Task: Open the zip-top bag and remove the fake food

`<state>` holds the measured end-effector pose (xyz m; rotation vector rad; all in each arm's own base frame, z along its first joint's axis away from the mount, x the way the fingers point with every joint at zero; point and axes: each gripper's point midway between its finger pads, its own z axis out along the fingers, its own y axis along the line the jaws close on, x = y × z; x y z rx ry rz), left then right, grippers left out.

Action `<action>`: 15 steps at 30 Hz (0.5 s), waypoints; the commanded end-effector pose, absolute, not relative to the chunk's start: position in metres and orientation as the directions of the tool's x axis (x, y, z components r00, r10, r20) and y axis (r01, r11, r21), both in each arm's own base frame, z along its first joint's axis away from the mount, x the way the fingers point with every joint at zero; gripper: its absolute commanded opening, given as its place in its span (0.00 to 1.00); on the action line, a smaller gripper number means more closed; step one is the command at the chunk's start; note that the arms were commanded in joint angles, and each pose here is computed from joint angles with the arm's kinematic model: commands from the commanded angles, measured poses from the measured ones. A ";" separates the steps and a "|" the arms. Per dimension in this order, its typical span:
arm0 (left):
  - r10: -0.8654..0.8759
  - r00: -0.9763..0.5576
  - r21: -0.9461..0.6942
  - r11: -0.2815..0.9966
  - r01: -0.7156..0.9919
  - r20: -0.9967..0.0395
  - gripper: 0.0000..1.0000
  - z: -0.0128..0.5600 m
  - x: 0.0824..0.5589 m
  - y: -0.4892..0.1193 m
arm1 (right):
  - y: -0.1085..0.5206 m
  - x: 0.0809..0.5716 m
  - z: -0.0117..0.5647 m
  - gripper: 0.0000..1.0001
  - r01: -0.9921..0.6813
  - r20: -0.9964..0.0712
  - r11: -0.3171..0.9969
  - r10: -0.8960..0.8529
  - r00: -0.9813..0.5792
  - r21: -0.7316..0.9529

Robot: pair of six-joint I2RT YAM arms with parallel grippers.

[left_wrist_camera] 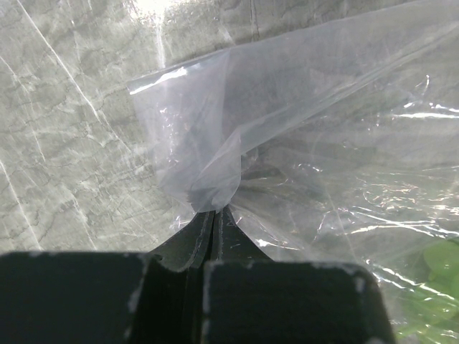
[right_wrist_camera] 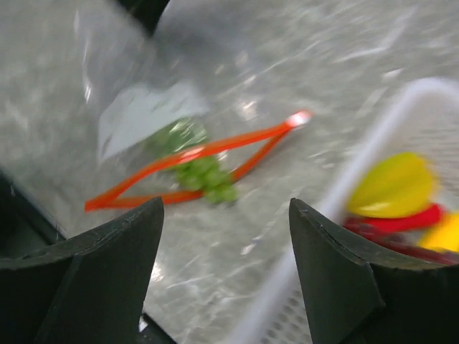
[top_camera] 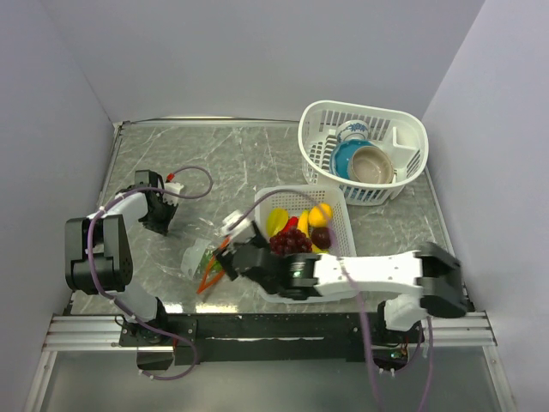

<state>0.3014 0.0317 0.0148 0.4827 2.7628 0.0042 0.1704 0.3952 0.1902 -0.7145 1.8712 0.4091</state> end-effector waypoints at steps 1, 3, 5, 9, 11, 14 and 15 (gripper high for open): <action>0.332 -0.926 0.024 0.943 0.333 -0.181 0.01 -0.010 0.264 0.036 | 0.447 0.141 0.145 0.78 -0.782 -0.879 0.623 -0.389 -0.275 -0.031; 0.335 -0.925 0.028 0.942 0.335 -0.181 0.01 -0.008 0.265 0.037 | 0.455 0.136 0.130 0.80 -0.806 -0.863 0.591 -0.424 -0.275 -0.034; 0.333 -0.924 0.029 0.942 0.334 -0.186 0.01 -0.007 0.267 0.037 | 0.468 0.135 0.117 0.82 -0.823 -0.855 0.566 -0.448 -0.261 -0.045; 0.336 -0.923 0.026 0.941 0.337 -0.186 0.01 -0.007 0.268 0.036 | 0.477 0.145 0.093 0.88 -0.818 -0.830 0.566 -0.503 -0.240 -0.106; 0.337 -0.924 0.022 0.940 0.339 -0.181 0.01 -0.008 0.266 0.036 | 0.481 0.153 0.092 0.93 -0.806 -0.833 0.579 -0.501 -0.235 -0.121; 0.343 -0.922 0.024 0.938 0.345 -0.180 0.01 -0.009 0.265 0.036 | 0.481 0.171 0.084 0.95 -0.786 -0.832 0.605 -0.497 -0.248 -0.127; 0.343 -0.922 0.024 0.938 0.345 -0.179 0.01 -0.009 0.265 0.037 | 0.481 0.175 0.078 0.95 -0.785 -0.827 0.607 -0.501 -0.255 -0.125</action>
